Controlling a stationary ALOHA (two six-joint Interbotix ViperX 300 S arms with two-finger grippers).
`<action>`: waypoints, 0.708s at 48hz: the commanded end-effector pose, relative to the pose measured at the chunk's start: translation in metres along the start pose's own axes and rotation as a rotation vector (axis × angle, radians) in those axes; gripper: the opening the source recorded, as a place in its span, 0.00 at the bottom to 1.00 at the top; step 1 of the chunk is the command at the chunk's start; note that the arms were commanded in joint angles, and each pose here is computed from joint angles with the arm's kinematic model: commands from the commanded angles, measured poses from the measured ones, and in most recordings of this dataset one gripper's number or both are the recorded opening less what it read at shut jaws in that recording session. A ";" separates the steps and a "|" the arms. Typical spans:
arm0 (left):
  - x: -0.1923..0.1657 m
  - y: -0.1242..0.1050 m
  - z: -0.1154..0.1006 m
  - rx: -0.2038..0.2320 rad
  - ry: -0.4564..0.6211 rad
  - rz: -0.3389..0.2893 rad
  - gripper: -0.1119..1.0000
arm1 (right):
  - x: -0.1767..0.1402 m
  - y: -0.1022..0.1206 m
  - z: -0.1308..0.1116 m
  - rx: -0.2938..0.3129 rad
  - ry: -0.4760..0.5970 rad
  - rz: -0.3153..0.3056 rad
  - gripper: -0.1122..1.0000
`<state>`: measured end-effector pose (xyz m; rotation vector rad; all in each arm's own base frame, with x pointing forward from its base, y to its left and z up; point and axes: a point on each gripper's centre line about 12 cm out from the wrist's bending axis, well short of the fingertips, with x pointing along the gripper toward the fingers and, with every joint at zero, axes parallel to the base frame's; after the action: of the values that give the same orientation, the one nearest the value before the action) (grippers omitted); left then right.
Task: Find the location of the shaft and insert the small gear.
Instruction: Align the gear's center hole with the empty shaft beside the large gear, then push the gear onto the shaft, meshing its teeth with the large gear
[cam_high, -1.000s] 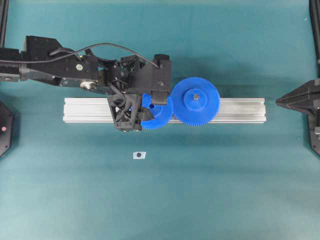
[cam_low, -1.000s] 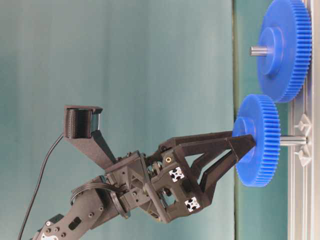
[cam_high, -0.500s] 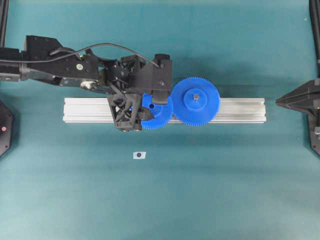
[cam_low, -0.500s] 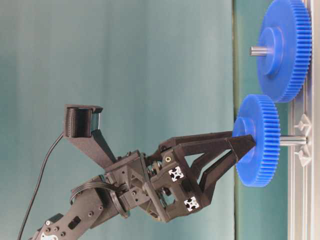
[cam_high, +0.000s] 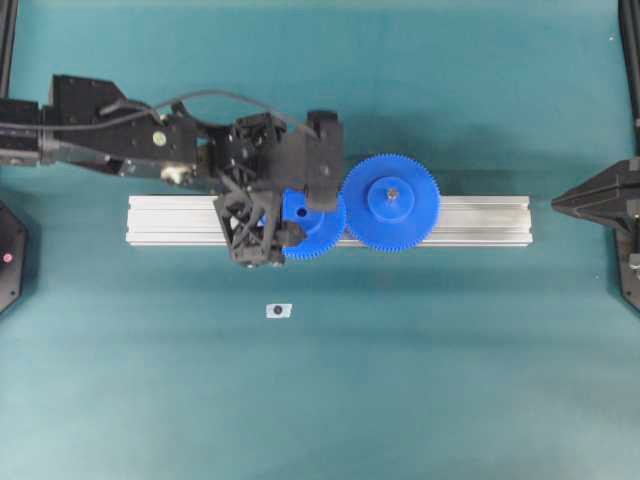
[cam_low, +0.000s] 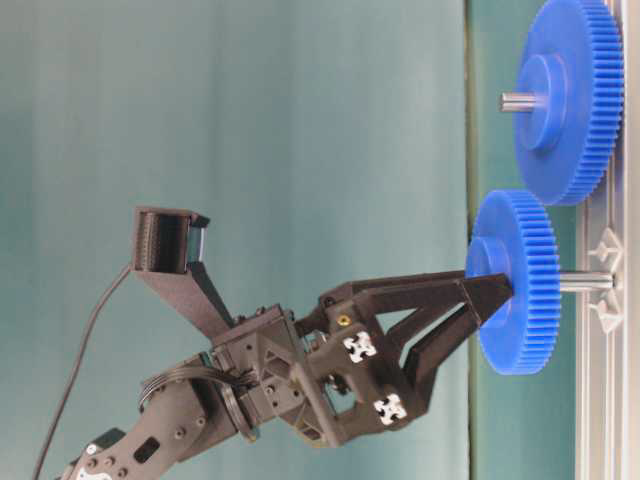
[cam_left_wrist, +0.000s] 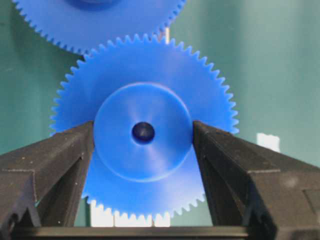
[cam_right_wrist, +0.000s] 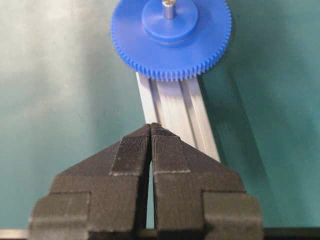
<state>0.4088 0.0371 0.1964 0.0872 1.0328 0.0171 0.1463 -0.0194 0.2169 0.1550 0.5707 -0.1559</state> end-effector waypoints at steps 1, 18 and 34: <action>-0.005 -0.004 0.008 0.013 -0.024 -0.001 0.78 | -0.003 0.001 0.010 0.012 -0.026 0.000 0.12; -0.017 0.000 0.025 0.020 -0.066 0.007 0.79 | -0.003 0.001 0.011 0.011 -0.037 0.000 0.12; -0.038 0.006 0.039 0.013 -0.107 0.018 0.79 | -0.003 0.001 0.011 0.011 -0.039 0.000 0.12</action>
<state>0.4226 0.0351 0.2253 0.1036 0.9869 0.0096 0.1471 -0.0196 0.2182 0.1556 0.5568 -0.1563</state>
